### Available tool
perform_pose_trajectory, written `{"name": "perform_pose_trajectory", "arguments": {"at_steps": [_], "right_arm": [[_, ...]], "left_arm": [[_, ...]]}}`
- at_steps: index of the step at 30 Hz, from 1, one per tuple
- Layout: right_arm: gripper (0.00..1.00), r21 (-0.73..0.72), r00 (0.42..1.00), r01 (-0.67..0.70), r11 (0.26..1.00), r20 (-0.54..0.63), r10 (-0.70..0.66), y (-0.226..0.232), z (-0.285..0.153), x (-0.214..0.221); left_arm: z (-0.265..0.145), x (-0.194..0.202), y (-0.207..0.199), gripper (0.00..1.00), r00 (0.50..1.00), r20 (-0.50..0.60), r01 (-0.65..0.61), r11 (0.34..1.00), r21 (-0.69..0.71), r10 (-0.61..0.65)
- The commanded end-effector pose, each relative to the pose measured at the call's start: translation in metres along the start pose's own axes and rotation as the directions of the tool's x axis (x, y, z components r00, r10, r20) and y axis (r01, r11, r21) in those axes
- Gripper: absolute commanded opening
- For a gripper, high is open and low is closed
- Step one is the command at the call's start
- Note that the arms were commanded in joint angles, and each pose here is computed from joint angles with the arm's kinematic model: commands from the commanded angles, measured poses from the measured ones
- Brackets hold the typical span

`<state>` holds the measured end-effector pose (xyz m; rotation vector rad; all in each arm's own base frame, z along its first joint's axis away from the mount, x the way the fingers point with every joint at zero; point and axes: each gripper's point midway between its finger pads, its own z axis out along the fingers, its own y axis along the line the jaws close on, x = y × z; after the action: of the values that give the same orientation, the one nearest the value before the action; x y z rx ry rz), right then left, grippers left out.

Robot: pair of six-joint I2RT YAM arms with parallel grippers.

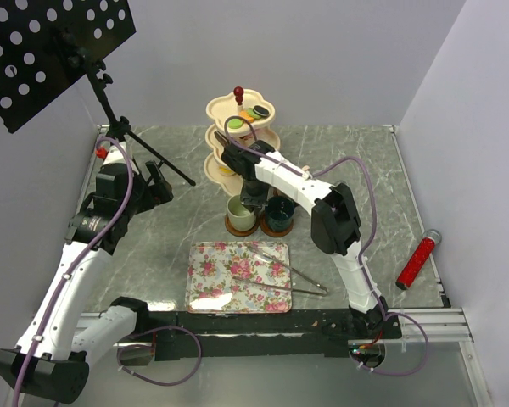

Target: Serve the afternoon tea

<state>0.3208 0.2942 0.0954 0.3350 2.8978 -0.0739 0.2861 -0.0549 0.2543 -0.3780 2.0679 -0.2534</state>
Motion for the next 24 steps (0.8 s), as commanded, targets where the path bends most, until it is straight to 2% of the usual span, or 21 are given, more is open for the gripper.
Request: {"name": "perform_pose_trajectory", "arguments": {"at_steps": [1, 24], "right_arm": [[0.00, -0.074, 0.998, 0.003, 0.997, 0.058, 0.001, 0.011, -0.015, -0.009], [0.00, -0.038, 0.998, 0.035, 0.999, 0.062, -0.032, -0.001, -0.012, -0.001]], "left_arm": [[-0.005, -0.009, -0.005, 1.00, 0.999, 0.039, 0.009, 1.000, 0.026, -0.010], [-0.004, -0.007, -0.005, 1.00, 0.999, 0.035, 0.009, 1.000, 0.025, -0.010]]}}
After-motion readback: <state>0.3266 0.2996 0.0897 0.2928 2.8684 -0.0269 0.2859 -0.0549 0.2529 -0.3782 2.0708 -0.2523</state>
